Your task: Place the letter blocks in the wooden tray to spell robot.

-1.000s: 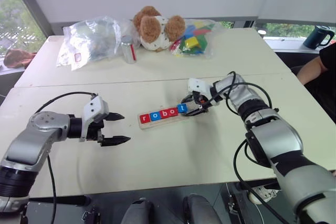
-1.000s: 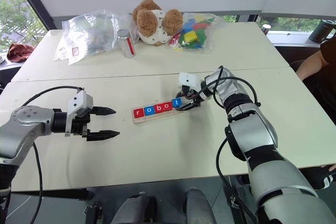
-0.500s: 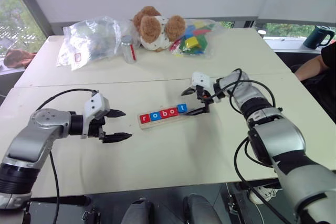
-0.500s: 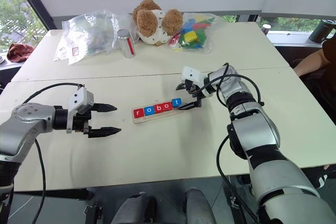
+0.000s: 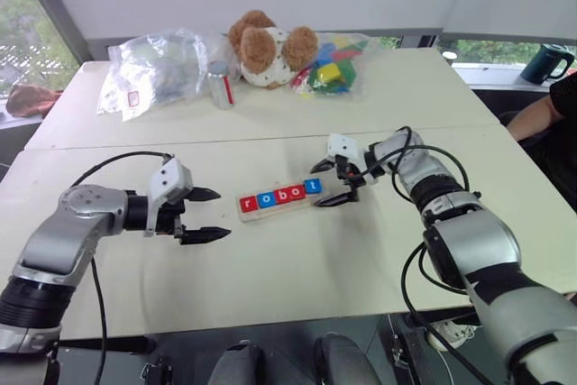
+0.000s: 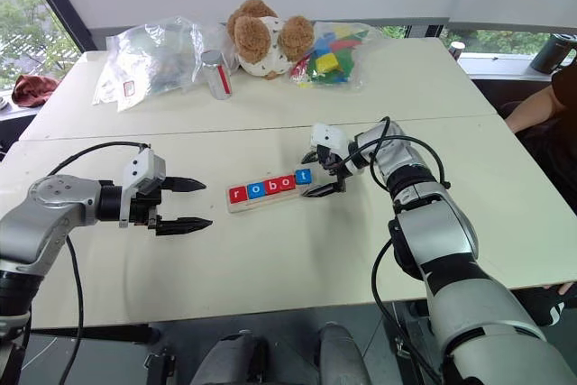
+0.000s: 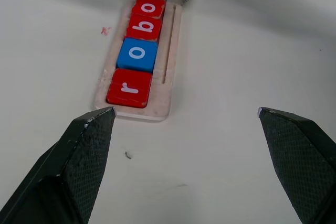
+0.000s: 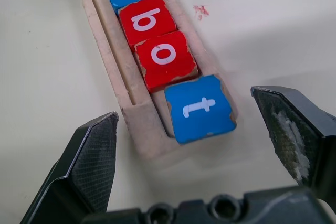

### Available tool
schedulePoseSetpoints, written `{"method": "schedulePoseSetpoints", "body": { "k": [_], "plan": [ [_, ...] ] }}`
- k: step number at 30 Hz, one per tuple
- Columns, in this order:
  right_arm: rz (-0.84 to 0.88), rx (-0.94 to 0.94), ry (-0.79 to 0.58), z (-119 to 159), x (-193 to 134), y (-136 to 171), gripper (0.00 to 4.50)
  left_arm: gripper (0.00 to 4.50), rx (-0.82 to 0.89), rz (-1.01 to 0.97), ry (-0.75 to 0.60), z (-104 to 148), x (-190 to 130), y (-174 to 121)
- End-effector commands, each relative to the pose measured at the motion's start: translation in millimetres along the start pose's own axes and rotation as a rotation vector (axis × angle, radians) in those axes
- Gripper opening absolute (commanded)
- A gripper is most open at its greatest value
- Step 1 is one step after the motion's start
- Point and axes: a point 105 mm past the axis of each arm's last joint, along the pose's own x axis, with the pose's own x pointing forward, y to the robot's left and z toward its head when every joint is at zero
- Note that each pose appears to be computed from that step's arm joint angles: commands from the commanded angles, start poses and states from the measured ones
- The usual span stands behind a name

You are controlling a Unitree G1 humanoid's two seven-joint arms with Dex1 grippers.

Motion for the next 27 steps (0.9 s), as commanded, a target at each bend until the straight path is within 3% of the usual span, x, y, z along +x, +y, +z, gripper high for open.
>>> {"method": "schedulePoseSetpoints", "body": {
  "k": [1,27],
  "plan": [
    [0.009,-0.051,0.013,9.2,-1.3,-3.4,4.45,4.5,0.027,0.014,-0.012,7.4,-5.7,-0.9],
    [0.072,-0.071,-0.039,14.9,-2.9,4.2,4.45,4.5,0.01,0.023,-0.015,3.1,-3.5,1.3]
  ]
}}
